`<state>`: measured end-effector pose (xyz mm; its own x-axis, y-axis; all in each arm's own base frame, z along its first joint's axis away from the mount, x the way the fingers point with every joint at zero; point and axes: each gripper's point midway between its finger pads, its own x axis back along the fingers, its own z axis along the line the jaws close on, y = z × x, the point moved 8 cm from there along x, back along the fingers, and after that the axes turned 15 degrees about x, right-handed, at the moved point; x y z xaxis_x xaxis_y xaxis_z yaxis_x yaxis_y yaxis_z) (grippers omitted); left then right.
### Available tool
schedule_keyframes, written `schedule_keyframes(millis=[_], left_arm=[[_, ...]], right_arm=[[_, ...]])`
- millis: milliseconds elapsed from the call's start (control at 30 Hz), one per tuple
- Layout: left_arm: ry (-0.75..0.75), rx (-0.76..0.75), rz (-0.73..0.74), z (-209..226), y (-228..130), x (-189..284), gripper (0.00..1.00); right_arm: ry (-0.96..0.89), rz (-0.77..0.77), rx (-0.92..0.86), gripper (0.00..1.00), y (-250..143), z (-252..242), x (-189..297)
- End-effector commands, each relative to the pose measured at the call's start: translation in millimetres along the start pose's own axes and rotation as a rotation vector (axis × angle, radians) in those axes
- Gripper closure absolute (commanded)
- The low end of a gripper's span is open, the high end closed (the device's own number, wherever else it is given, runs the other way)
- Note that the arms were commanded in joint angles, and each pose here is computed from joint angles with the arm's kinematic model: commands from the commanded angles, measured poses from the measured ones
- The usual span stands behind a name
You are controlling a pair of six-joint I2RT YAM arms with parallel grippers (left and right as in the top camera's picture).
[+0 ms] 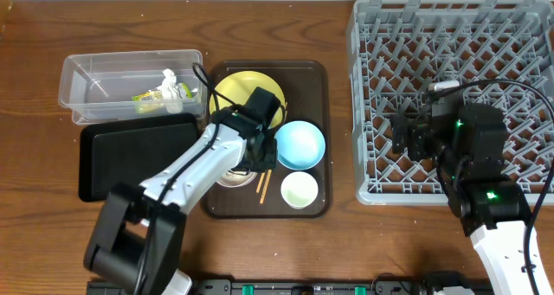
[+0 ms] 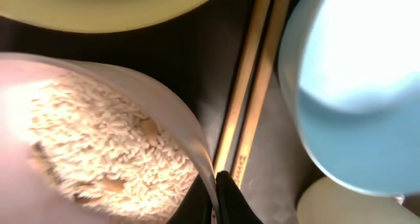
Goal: Sort waste into correct bins and load items into the dishwasher rack
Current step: 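Grasp the rim of the white rice bowl with the left gripper, then tip the white bowl over the black tray to pour out the rice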
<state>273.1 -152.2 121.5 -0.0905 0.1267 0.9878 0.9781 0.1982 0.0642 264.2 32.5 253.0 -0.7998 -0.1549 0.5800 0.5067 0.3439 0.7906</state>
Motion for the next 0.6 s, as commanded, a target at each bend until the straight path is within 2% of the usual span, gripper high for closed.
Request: schedule_keyframes(millis=[0, 133, 267, 567], left_arm=[[-0.072, -0.006, -0.091, -5, 5, 35, 0.94], [-0.118, 0.035, -0.167, 9, 10, 67, 0.94], [-0.144, 0.137, -0.219, 41, 21, 92, 0.94], [-0.506, 0.160, -0.124, 104, 47, 99, 0.94]], right_arm=[[-0.004, -0.022, 0.007, 0.01, 8, -1, 4], [-0.005, -0.022, 0.007, 0.01, 8, -1, 4], [-0.004, -0.022, 0.006, 0.01, 8, -1, 4], [-0.004, -0.022, 0.007, 0.01, 8, -1, 4]])
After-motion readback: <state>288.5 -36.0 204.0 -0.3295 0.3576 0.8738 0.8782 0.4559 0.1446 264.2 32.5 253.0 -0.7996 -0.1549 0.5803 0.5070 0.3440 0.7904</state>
